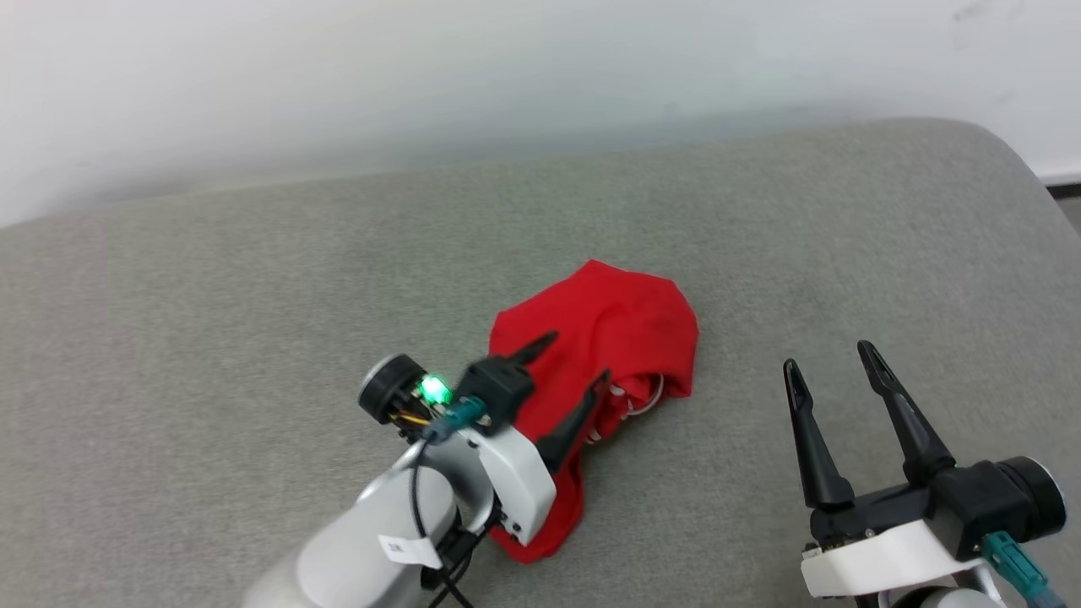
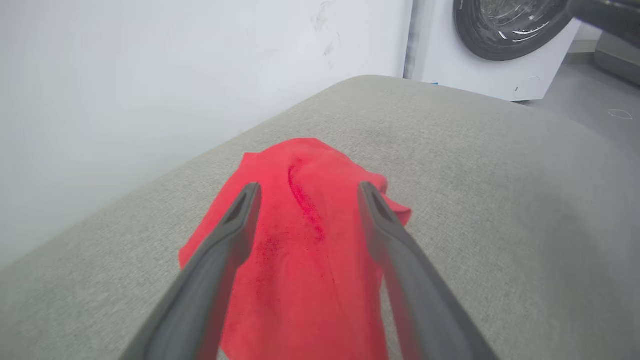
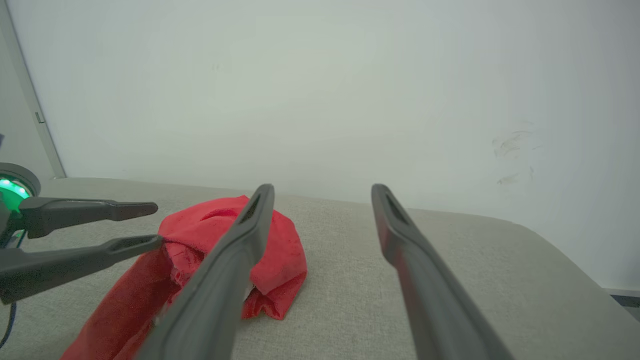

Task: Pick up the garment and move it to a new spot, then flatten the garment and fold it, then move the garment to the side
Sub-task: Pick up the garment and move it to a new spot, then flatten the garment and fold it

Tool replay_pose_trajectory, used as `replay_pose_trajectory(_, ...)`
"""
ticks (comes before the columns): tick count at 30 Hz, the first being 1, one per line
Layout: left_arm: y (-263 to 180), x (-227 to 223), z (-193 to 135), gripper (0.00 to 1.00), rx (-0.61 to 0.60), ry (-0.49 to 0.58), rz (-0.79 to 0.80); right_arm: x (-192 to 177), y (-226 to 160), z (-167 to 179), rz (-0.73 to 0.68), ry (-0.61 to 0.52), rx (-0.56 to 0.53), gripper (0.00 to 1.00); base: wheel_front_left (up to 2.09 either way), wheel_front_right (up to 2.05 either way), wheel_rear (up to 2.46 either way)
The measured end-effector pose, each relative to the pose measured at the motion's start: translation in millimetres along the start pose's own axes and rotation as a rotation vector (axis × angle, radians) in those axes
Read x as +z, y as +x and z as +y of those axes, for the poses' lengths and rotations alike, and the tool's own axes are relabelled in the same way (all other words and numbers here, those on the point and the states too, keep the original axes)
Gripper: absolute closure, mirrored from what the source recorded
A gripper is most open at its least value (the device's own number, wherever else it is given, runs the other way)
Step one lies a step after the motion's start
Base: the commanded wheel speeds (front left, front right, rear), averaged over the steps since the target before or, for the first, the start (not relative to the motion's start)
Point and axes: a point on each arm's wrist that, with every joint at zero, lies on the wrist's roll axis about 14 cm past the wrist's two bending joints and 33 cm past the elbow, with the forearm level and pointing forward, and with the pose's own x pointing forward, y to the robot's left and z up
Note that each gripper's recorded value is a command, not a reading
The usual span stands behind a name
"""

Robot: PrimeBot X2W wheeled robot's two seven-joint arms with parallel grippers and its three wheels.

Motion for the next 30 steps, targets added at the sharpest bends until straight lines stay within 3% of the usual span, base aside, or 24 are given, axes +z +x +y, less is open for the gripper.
replay_pose_trajectory(5,-34,51,53,0.00,0.202,0.034,-0.160,7,1,14,-0.022,0.002,0.044,0.00,0.00,0.00,0.00)
replay_pose_trajectory(12,-117,86,111,0.00,0.507,0.073,-0.290,17,6,37,-0.057,0.009,0.114,0.00,0.00,0.00,0.00)
replay_pose_trajectory(19,-171,66,105,0.00,0.670,0.074,-0.290,18,6,44,-0.061,0.013,0.134,0.00,0.00,0.00,0.00)
replay_pose_trajectory(30,-187,39,84,0.00,0.719,0.025,-0.255,17,5,44,-0.058,0.017,0.134,0.00,0.00,0.00,0.00)
